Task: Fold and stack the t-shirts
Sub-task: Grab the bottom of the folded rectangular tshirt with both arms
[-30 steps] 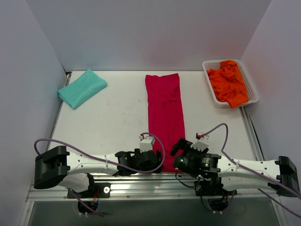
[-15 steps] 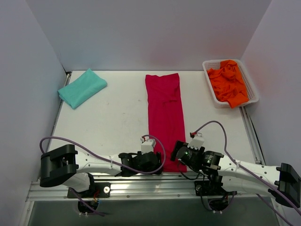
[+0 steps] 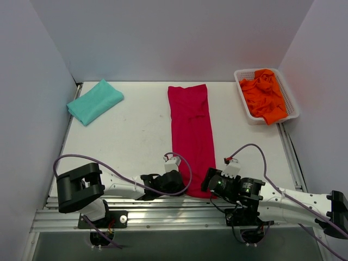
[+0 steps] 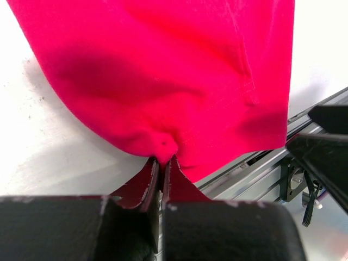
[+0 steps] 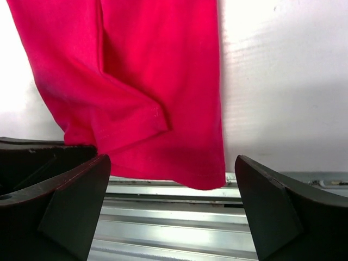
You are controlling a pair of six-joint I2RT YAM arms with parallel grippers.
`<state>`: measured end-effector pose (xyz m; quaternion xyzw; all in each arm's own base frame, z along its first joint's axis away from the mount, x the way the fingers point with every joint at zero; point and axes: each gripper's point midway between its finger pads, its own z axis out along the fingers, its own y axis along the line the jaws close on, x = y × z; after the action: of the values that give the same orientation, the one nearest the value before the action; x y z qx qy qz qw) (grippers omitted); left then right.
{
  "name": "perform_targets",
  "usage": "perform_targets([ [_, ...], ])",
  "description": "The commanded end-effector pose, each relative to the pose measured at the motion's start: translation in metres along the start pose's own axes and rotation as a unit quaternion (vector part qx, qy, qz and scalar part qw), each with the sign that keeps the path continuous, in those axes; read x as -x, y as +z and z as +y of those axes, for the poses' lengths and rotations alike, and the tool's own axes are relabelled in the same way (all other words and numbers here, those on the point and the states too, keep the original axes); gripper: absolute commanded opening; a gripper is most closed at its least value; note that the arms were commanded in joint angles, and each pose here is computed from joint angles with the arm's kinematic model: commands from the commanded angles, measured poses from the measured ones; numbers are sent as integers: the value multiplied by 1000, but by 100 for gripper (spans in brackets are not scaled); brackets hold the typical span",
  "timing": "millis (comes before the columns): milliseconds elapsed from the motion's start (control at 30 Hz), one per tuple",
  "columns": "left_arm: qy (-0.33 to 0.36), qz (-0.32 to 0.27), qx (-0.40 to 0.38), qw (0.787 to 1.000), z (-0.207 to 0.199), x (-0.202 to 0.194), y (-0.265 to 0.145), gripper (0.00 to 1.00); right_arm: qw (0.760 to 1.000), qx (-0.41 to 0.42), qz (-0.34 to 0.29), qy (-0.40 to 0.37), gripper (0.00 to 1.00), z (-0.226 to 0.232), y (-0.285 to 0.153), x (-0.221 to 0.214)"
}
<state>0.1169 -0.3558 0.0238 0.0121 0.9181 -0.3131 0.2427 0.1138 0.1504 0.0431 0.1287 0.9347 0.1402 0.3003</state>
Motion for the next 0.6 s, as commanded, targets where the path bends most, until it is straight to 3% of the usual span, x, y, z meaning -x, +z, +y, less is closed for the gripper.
perform_targets([
  [0,10,2,32,999,26,-1,0,2,999,-34,6,5,92,-14,-2,-6],
  [133,3,-10,45,999,41,9,-3,2,999,-43,19,2,79,-14,-3,-14],
  [167,2,-13,44,999,42,11,-5,2,999,-43,22,2,67,-13,-4,-16],
  [267,0,-15,47,999,46,13,-5,2,998,-49,28,-1,55,-14,-6,-23],
  [567,0,-10,43,999,48,12,0,2,999,-50,6,6,48,-6,0,-24],
])
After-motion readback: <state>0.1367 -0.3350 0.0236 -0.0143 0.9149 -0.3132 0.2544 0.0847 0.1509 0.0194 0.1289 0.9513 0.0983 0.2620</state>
